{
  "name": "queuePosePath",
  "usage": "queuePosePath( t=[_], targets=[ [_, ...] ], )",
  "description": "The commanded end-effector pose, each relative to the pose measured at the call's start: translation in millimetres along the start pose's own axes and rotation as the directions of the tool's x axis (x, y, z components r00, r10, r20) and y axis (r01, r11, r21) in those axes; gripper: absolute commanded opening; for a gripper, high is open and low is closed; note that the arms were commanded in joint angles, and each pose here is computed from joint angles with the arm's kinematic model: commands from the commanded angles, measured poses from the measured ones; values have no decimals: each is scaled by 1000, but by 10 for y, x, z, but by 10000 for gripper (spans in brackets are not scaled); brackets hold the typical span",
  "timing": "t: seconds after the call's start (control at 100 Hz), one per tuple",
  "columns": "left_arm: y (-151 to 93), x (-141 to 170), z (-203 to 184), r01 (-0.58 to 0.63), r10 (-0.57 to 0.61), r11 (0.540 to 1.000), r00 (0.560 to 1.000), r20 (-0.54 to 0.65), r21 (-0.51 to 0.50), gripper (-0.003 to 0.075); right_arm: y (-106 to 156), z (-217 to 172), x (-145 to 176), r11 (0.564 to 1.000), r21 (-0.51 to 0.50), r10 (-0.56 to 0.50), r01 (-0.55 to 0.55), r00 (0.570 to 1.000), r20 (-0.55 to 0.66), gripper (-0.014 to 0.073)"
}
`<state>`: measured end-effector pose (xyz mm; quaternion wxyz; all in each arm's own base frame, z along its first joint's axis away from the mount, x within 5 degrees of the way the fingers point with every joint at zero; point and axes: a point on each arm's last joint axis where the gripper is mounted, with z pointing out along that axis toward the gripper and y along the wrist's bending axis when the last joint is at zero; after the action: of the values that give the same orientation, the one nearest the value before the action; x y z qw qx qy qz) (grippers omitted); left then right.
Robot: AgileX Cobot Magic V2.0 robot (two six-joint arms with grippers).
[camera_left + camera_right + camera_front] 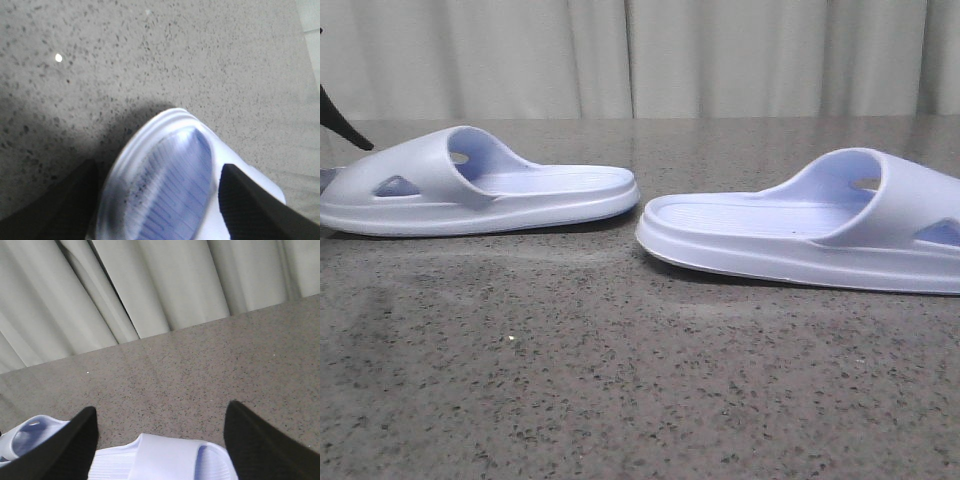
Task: Insert blue slippers together front up
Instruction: 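Lower the left gripper onto the slipper's heel rim and close it, then lift the slipper with the left gripper off the table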
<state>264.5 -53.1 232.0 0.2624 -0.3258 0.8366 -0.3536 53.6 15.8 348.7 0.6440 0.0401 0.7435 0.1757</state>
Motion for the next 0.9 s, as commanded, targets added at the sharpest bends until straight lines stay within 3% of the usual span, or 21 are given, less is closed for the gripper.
queuePosePath(
  t=[0.0, 0.37, 0.49, 0.78, 0.89],
  targets=[
    [-86, 20, 3, 20, -19, 999, 1000, -25, 50, 455, 32, 3, -152, 1000, -13, 5, -4, 996, 94, 463],
    [-16, 47, 193, 87, -81, 995, 991, -102, 51, 436, 32, 3, -150, 1000, -12, 5, -4, 996, 92, 463],
    [-16, 43, 193, 91, -85, 995, 992, -98, 51, 341, 32, 3, -150, 1000, -12, 5, -4, 996, 92, 463],
    [-10, 36, 194, 56, -52, 997, 995, -87, 48, 23, 32, 3, -150, 1000, -12, 5, -4, 996, 92, 463],
    [-10, 30, 194, 39, -35, 998, 996, -81, 50, 16, 32, 3, -150, 1000, -12, 5, -4, 996, 92, 463]
  ],
)
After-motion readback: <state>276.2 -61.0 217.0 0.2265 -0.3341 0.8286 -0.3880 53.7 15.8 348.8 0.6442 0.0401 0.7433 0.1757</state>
